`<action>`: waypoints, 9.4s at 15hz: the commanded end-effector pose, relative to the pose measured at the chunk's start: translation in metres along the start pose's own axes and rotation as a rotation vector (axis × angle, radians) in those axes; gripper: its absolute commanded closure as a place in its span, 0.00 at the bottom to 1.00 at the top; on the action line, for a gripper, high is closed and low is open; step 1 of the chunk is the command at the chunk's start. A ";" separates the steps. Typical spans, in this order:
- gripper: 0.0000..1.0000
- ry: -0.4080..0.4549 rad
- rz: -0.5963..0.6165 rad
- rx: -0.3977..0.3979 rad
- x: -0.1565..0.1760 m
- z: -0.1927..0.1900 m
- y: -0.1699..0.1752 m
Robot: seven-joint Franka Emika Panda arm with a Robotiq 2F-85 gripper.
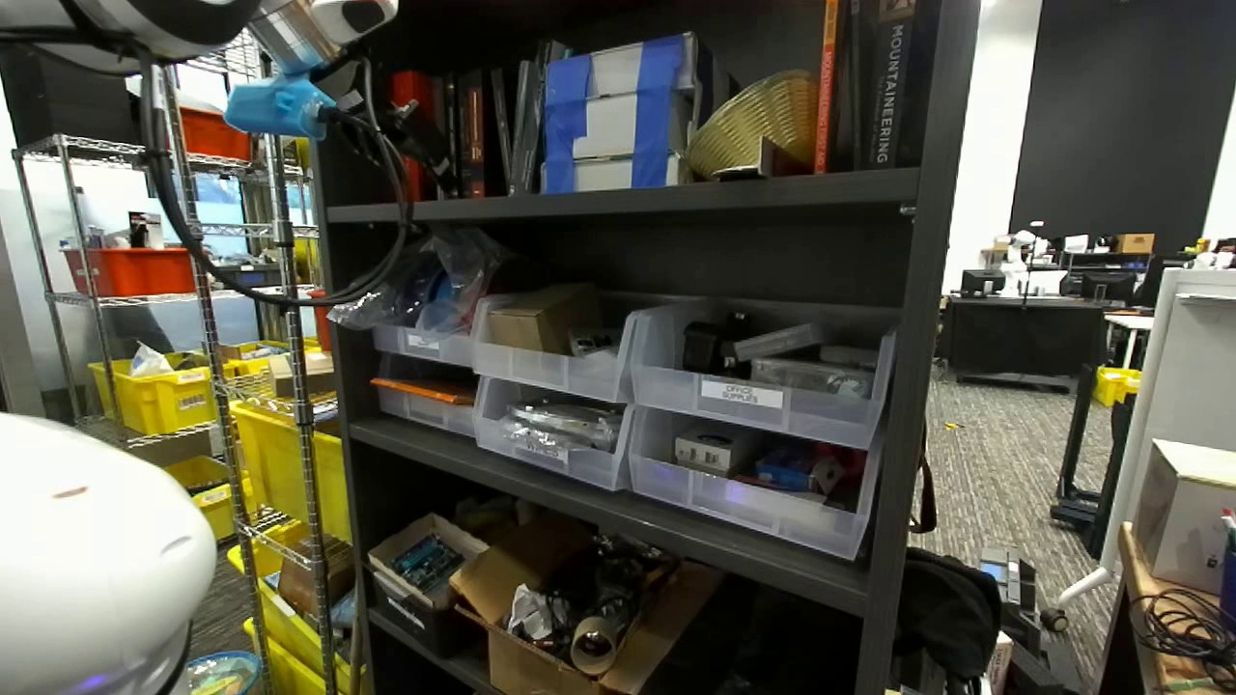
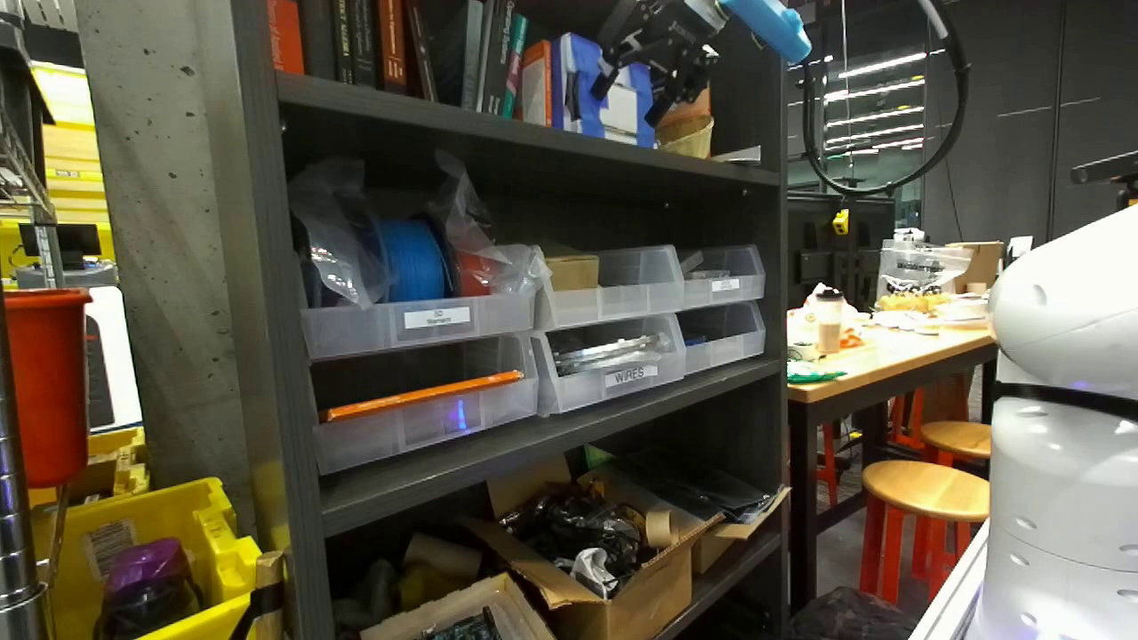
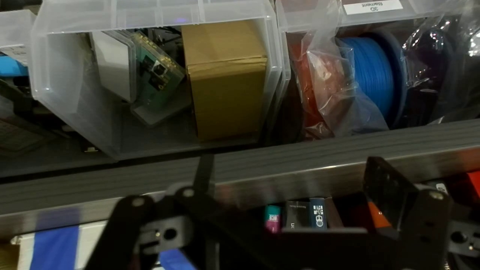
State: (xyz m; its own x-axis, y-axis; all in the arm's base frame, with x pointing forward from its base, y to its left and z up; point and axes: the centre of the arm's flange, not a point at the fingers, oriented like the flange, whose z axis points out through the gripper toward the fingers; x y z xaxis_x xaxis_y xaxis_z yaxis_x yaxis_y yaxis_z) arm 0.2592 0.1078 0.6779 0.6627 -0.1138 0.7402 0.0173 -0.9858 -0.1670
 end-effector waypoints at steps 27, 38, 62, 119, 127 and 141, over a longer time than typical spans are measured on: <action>0.00 0.166 -0.038 0.081 0.004 -0.023 -0.050; 0.00 0.163 -0.039 0.079 0.003 -0.022 -0.050; 0.00 -0.024 -0.068 0.006 -0.033 -0.026 -0.056; 0.00 0.038 0.277 -0.367 -0.056 0.087 0.067; 0.00 0.152 0.408 -0.407 -0.047 0.099 0.119; 0.00 0.247 0.540 -0.556 -0.060 0.110 0.186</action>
State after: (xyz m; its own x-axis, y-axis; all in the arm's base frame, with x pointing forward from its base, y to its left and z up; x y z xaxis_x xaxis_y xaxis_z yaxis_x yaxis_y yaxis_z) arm 0.3240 -0.0466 0.5578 0.3193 -0.5793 0.7500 -0.6610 -0.7032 -0.2618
